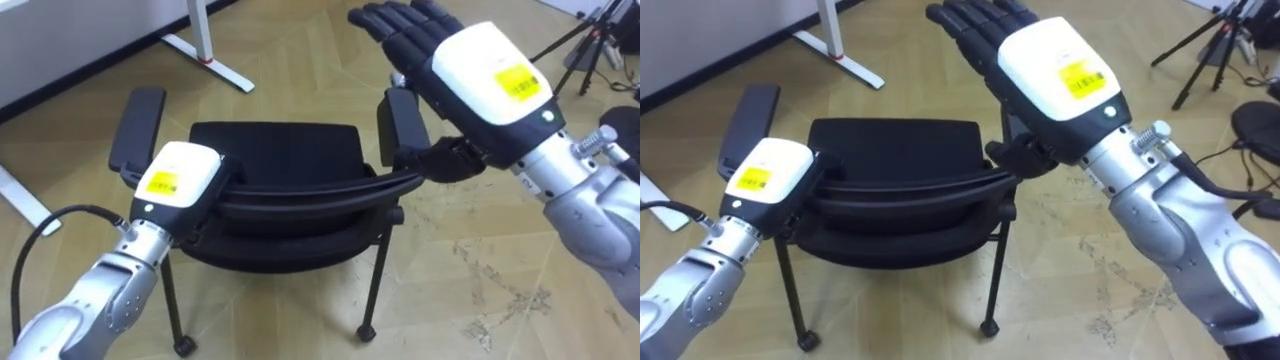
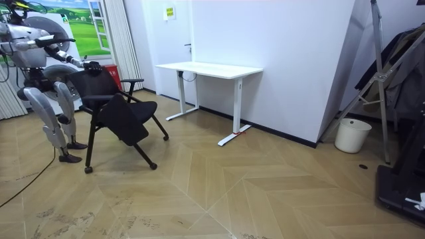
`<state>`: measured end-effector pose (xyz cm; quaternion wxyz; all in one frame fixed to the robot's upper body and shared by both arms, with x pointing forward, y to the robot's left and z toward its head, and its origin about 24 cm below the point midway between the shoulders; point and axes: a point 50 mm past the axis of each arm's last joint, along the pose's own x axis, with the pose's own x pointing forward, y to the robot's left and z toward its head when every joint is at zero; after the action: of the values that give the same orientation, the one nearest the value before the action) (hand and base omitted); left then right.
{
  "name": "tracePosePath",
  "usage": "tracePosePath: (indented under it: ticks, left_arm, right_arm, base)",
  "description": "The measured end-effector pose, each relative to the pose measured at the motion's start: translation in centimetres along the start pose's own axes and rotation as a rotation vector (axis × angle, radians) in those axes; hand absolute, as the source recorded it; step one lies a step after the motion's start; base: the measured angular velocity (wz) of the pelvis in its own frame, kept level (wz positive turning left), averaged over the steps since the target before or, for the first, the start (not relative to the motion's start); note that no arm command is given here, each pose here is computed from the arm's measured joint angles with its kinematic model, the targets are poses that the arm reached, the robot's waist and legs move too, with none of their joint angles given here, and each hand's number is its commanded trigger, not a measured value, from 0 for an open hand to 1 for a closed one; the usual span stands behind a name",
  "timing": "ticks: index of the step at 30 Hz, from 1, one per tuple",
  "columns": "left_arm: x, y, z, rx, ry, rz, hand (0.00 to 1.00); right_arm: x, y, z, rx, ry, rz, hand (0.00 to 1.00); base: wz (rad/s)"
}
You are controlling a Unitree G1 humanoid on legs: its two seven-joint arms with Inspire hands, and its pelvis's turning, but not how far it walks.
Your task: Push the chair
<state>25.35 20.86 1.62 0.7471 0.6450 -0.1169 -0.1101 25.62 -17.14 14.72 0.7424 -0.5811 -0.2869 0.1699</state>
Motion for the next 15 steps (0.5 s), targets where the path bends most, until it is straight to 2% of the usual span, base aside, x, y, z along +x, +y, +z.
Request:
tracePosePath:
  ticks: [8,15]
  left_arm:
    - [-0.01,-0.18,0.39,-0.017,-0.015,0.001,1.00]
    - [-0.30,-0.46,0.20,-0.014,0.008,-0.009,1.00]
  right_arm:
    - [-0.06,0.23,-0.17,0.273,0.007,0.109,0.00]
    - [-0.25,0.86,-0.78,0.387,0.045,0.206,0.00]
  base:
    - [0.02]
    - [-0.02]
